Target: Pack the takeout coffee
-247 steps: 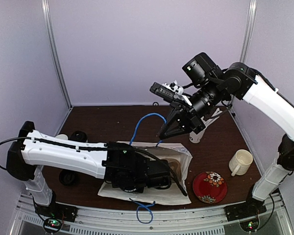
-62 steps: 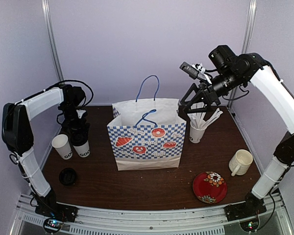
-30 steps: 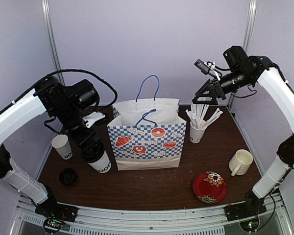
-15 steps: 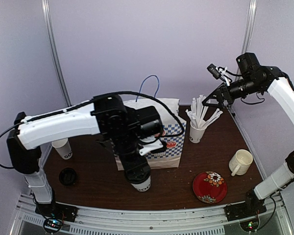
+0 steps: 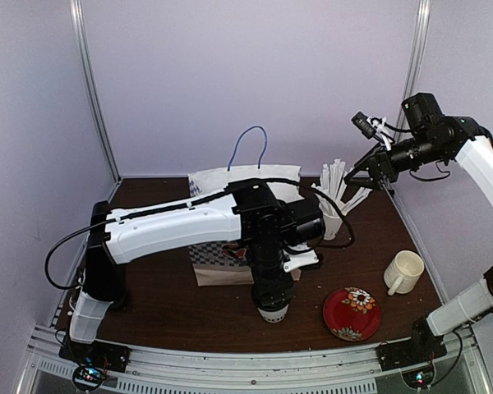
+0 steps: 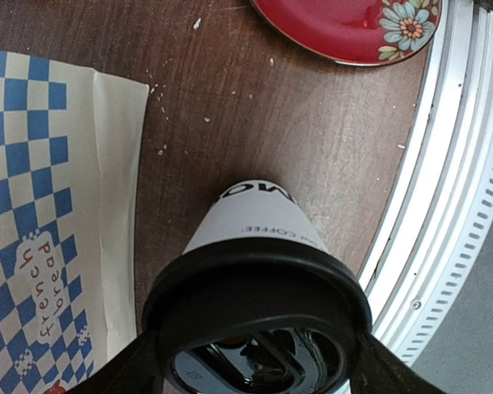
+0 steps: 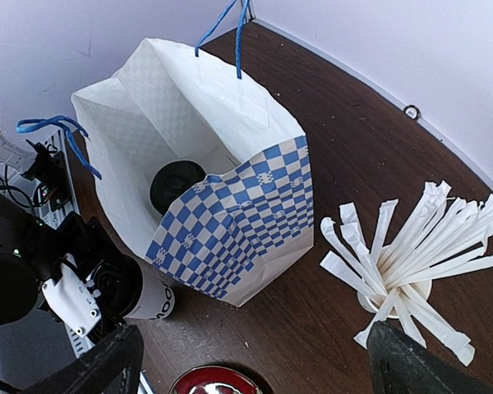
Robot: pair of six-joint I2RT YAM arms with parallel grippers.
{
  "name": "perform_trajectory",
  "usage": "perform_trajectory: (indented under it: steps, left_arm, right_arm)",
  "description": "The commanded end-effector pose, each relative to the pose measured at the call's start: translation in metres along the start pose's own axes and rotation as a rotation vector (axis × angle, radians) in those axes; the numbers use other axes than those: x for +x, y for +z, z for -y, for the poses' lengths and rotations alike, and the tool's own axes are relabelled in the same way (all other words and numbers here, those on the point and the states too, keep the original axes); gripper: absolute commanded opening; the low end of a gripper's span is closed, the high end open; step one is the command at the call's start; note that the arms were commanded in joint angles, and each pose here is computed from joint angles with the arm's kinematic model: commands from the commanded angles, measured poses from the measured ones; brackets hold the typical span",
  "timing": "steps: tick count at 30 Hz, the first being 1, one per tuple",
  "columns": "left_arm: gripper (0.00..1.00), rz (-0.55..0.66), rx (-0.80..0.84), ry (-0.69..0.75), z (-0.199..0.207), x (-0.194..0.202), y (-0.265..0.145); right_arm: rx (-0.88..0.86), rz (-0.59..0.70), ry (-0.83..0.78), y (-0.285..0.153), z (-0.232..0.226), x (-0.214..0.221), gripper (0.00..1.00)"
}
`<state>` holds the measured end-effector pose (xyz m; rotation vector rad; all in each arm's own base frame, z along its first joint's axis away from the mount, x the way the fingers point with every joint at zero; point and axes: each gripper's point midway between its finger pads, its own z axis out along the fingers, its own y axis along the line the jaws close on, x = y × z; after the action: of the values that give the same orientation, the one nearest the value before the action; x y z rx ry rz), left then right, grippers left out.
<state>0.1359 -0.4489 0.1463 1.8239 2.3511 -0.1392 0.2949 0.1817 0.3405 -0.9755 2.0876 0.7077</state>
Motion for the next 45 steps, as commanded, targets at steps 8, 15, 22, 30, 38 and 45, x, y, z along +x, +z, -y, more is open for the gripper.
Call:
perform_trajectory:
  steps: [8,15,22,30,38,45]
  left_arm:
    - [0.94,-0.021,0.020,0.032,0.002,-0.001,0.011]
    - [0.98,0.146,-0.010,0.044,-0.002,-0.023,-0.041]
    - [0.98,0.437,-0.037,0.121,-0.002,-0.020,-0.152]
    - [0.98,0.664,-0.306,0.021,-0.050,0.022,-0.239]
    - [0.98,0.796,-0.405,-0.609,-0.170,0.099,-0.258]
    - [0.98,0.792,-0.420,-0.639,-0.172,0.116,-0.254]
  right_arm:
    - [-0.024,-0.010,0.003,0.000,-0.004,0.009,0.98]
    - [-0.054,-0.032,-0.018,-0.001,-0.011,0.016,0.98]
    - [-0.136,-0.153,-0.116,0.011,-0.028,0.050,0.90]
    - [-0.334,-0.326,-0.450,0.026,-0.104,0.087,0.79]
    - [-0.414,-0.431,-0.631,0.085,-0.154,0.099,0.90]
    - [-0.348,-0.490,-0.794,0.145,-0.175,0.099,0.97]
